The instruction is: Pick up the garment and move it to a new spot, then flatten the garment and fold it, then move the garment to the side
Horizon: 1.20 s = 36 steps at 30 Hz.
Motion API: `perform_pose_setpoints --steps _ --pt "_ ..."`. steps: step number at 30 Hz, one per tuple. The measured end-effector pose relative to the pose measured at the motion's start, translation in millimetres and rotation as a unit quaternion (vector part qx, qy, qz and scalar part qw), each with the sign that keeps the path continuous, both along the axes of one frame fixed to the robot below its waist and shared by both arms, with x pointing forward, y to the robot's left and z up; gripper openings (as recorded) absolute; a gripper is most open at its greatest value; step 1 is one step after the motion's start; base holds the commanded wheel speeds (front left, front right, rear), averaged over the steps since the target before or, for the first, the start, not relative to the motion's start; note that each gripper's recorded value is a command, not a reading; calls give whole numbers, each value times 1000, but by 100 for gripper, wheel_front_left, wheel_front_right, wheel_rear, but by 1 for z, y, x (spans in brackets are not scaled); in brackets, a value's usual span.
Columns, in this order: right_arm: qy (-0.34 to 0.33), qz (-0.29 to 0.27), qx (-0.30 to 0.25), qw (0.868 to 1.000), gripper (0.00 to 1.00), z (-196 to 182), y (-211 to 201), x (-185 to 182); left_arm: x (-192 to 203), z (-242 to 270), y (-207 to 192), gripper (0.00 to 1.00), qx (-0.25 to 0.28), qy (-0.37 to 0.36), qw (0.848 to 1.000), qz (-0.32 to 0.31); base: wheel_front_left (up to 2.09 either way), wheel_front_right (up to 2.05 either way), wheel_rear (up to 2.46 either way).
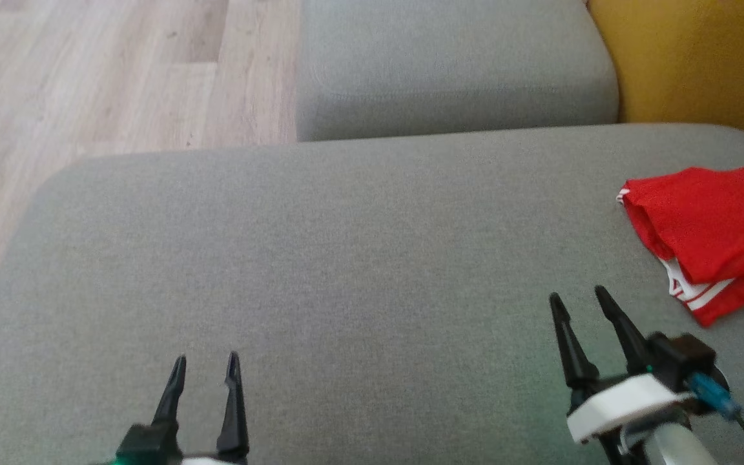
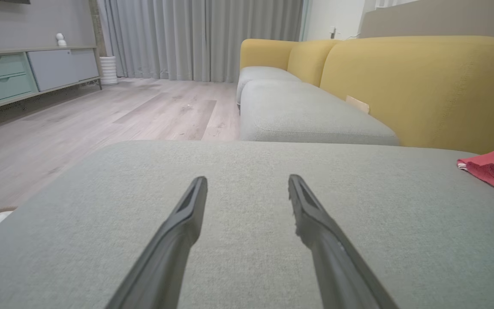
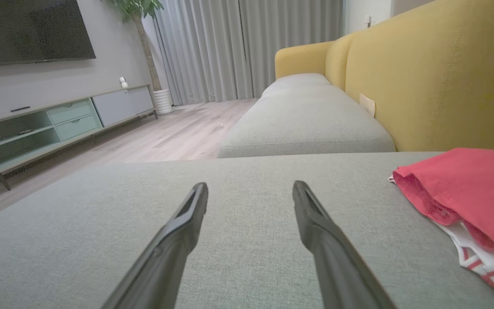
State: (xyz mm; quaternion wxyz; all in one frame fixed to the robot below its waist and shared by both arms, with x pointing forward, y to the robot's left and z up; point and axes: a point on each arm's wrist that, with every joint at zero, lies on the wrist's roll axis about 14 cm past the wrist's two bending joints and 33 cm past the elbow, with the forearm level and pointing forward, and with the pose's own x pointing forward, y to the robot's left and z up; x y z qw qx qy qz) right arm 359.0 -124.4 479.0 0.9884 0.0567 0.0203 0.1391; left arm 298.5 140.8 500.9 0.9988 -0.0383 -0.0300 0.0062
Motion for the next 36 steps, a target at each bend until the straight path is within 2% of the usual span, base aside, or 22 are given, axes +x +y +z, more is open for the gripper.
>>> perform_pose_setpoints --steps 3,8,18,19,27,36 --pt "-14 -13 9 1000 100 7 -4 -11 -11 -5 7 100 0 7 1000 8 0 0 0" --pt "7 -21 15 1000 100 -10 -5 -37 -17 -4 8 100 7 1 1000 3 0 0 0" --pt "-1 -30 23 999 100 -6 -8 -44 -15 -2 3 100 6 -3 1000 -8 0 0 0" --pt "1 -30 22 999 0 -7 -8 -44 -15 -2 3 0 7 -2 1000 -9 0 0 0" --pt "80 -41 21 996 0 -54 -14 -70 -32 -46 3 0 2 72 997 -8 0 0 0" --pt "99 -63 66 991 0 -57 -21 -67 -28 -51 5 0 -54 91 994 -4 0 0 0"
